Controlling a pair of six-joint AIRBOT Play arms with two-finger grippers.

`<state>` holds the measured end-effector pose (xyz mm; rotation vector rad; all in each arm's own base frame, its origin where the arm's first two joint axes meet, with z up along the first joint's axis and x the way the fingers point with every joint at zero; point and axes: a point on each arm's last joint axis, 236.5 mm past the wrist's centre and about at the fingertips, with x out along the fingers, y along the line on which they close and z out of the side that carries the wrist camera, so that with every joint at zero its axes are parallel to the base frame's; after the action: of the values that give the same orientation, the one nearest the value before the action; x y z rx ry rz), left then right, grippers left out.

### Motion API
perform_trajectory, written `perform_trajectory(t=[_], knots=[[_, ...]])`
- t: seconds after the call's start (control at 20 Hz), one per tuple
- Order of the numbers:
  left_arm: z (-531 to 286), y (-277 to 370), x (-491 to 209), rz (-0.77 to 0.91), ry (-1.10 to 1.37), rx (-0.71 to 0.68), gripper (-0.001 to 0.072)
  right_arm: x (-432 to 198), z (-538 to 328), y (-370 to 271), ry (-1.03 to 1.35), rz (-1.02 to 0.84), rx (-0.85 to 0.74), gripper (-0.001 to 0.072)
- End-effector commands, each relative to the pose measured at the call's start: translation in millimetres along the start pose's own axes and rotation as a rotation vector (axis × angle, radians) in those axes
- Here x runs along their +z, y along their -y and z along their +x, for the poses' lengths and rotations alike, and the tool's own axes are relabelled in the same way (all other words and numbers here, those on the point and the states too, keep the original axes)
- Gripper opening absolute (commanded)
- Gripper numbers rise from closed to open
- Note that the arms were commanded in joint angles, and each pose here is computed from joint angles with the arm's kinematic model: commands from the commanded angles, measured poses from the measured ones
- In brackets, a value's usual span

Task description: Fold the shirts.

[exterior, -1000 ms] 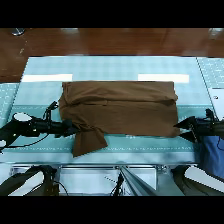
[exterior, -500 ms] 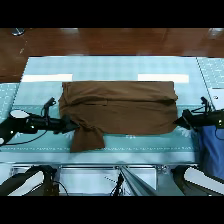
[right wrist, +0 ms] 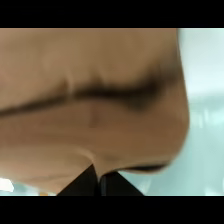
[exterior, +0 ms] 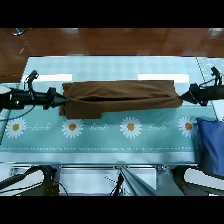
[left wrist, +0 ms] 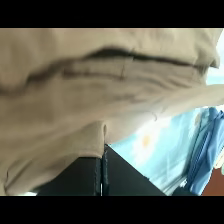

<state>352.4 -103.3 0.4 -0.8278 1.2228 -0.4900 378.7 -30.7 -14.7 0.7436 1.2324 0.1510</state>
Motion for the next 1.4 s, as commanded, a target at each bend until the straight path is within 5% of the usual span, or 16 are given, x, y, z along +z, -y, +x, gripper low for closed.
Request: perform_trajectory(t=[0.0,0.45,0.5,0.55,0.6,1.0,1.35], knots=[[14,5,43,0.0,0.023,-0.002,0.0024,47,12,-20,0.086,0.019,0.058,0.0025],[54,-24,117,-0.071,0.016,0.001,0.0043,105,62,-13,0.08,0.125,0.194,0.0055],[62,-26,115,-0.051,0.001,0.002,0.0233,109,68,-11,0.088,0.142,0.205,0.0293],[66,-25,111,-0.013,-0.013,0.001,0.0576,111,71,-11,0.093,0.154,0.219,0.0557],[65,-25,111,0.004,-0.014,0.0,0.0704,114,69,-12,0.105,0.152,0.235,0.0631],[-87,-113,97,-0.197,0.033,0.357,0.0703,99,9,61,-0.004,0.114,0.078,0.0629],[-39,-49,13,-0.032,0.184,0.211,0.0703,69,66,60,-0.161,0.103,0.06,0.0628]])
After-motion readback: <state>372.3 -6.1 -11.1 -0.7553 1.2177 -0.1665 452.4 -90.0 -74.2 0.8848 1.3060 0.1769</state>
